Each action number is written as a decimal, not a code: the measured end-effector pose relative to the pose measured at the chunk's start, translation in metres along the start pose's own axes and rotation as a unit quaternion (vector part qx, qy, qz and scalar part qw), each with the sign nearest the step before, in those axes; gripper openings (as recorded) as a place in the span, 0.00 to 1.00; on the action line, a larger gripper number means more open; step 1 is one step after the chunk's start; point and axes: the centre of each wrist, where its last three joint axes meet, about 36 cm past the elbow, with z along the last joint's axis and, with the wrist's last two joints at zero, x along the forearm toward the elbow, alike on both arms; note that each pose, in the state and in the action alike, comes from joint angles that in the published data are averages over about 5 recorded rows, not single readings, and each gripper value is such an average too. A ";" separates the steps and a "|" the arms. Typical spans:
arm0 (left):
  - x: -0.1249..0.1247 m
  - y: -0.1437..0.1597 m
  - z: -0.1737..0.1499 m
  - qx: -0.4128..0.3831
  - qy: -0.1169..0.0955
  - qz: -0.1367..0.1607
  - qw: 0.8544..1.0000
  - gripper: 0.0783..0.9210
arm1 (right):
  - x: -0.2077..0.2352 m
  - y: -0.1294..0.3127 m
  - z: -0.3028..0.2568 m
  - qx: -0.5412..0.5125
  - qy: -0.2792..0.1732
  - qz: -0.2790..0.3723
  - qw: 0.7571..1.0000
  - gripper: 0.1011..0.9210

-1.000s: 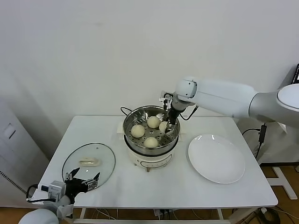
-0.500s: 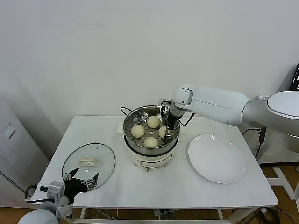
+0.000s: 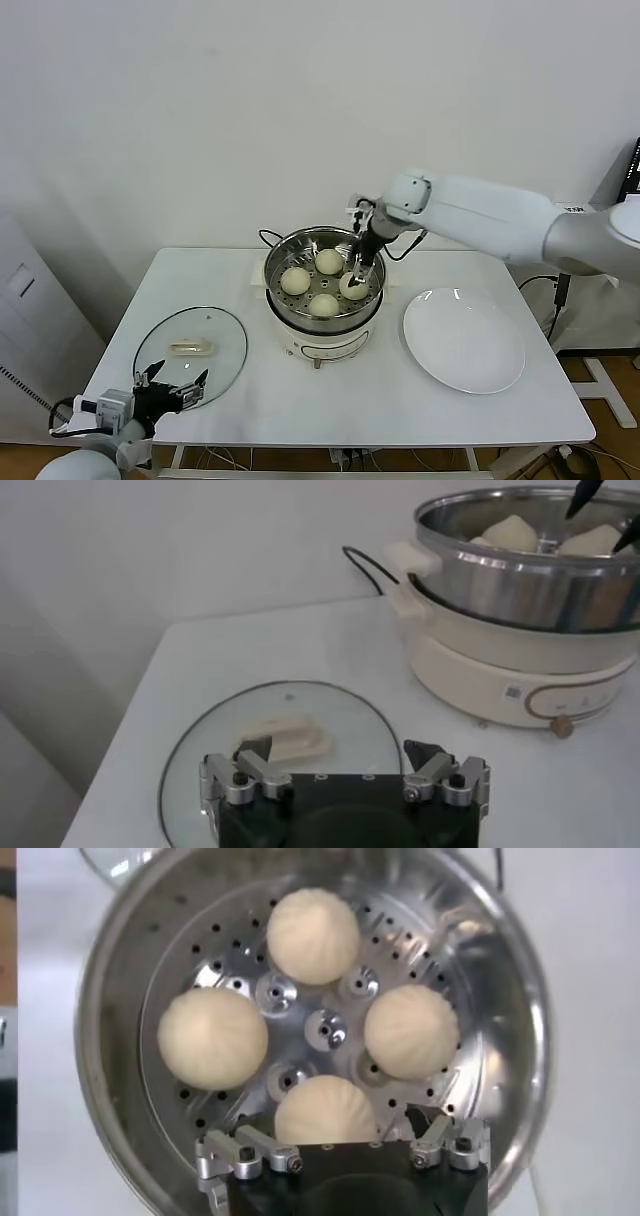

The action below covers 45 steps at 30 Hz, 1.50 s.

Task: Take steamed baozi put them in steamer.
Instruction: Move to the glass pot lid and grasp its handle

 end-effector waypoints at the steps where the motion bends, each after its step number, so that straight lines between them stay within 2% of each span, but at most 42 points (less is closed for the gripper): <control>1: 0.000 0.000 0.000 0.001 -0.001 -0.001 1.000 0.88 | 0.006 -0.001 0.006 -0.009 -0.013 0.004 1.000 0.88; 7: -0.004 0.001 -0.001 0.004 -0.008 -0.005 1.000 0.88 | 0.034 -0.001 0.056 -0.067 -0.118 0.046 0.990 0.88; 12: -0.005 0.002 -0.004 0.005 -0.017 -0.008 1.000 0.88 | 0.040 0.015 0.111 -0.118 -0.218 0.103 0.963 0.88; 18: -0.005 0.007 -0.008 0.003 -0.029 -0.015 0.999 0.88 | 0.016 0.053 0.163 -0.175 -0.333 0.173 0.910 0.88; 26: -0.008 0.011 -0.004 -0.026 -0.037 -0.020 0.999 0.88 | -0.030 0.112 0.221 -0.241 -0.432 0.282 0.822 0.88; 30: -0.011 0.014 0.003 -0.065 -0.046 -0.029 0.996 0.88 | -0.043 0.142 0.257 -0.279 -0.456 0.338 0.774 0.88; 33: -0.013 0.016 0.009 -0.101 -0.055 -0.038 0.993 0.88 | -0.053 0.167 0.288 -0.312 -0.456 0.376 0.744 0.88; 38: -0.016 0.019 0.020 -0.172 -0.073 -0.055 0.981 0.88 | -0.072 0.211 0.331 -0.357 -0.434 0.419 0.713 0.88; 42: -0.020 0.019 0.034 -0.247 -0.090 -0.076 0.962 0.88 | -0.084 0.235 0.345 -0.374 -0.422 0.438 0.700 0.88; 45: -0.024 0.021 0.047 -0.314 -0.105 -0.094 0.939 0.88 | -0.092 0.249 0.351 -0.385 -0.413 0.448 0.693 0.88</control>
